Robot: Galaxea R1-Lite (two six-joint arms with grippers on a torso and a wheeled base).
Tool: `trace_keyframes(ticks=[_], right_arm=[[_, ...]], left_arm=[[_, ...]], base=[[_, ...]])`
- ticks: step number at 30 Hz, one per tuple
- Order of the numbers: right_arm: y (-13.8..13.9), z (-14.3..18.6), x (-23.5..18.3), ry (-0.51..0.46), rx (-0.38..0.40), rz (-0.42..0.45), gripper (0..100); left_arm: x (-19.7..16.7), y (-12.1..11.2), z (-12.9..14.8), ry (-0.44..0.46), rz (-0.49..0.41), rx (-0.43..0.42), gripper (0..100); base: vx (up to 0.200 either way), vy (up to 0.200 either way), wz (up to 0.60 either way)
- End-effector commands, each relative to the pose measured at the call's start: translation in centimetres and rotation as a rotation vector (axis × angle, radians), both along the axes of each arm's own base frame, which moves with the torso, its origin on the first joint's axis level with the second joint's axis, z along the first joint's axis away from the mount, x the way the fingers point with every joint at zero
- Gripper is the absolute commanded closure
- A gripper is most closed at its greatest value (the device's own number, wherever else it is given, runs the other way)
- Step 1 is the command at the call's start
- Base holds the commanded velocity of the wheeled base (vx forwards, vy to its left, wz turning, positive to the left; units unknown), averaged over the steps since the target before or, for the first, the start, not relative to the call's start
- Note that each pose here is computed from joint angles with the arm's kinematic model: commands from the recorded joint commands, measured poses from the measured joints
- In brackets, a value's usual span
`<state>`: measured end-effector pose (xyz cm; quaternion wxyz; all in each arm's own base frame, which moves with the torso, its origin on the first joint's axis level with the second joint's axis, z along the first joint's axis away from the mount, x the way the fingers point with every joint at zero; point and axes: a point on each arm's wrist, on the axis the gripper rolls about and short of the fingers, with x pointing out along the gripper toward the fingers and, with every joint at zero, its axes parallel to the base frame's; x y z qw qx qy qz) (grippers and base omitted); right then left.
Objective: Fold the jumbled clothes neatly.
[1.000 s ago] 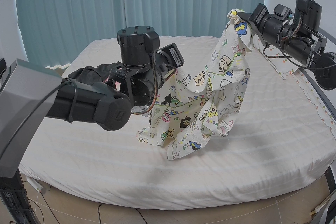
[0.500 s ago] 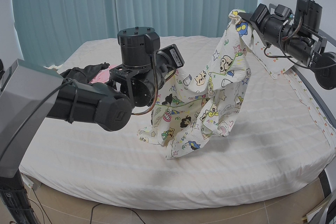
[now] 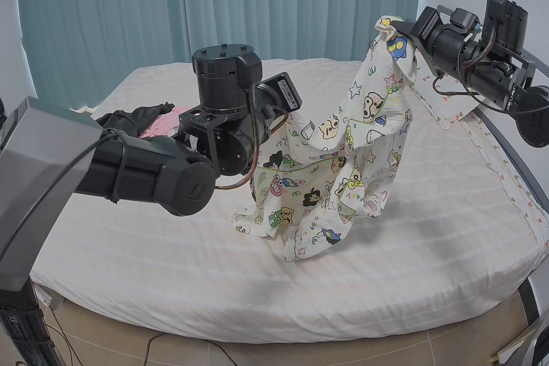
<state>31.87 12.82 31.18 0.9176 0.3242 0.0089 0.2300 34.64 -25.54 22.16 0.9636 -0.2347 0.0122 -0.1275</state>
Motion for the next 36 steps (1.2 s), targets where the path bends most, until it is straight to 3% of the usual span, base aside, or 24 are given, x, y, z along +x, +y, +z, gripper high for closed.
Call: trace_keyframes(ticks=[1, 13, 22, 27, 36], right_arm=[[-0.1, 0.4, -0.5, -0.012, 0.004, 0.008, 100], [-1.0, 1.0, -3.2, -0.027, 0.002, 0.075, 100], [-1.8, 1.9, -6.0, -0.053, 0.011, 0.158, 100], [-2.6, 2.9, -8.0, -0.046, 0.090, 0.242, 100], [-2.9, 1.3, -8.0, 0.009, 0.076, 0.262, 100]], left_arm=[[-0.4, 0.2, 0.6, -0.010, 0.000, -0.009, 100], [-2.4, 1.2, 1.8, -0.012, -0.012, -0.012, 100], [-4.4, 2.7, 3.6, -0.028, -0.016, -0.043, 100], [-6.3, 3.0, 4.5, -0.032, -0.045, -0.046, 100], [-8.9, 3.0, 3.4, 0.070, -0.095, 0.018, 100]], base=[[-0.200, 0.000, 0.00], [-0.200, 0.000, 0.00], [0.000, 0.000, 0.00], [0.000, 0.000, 0.00], [0.000, 0.000, 0.00]])
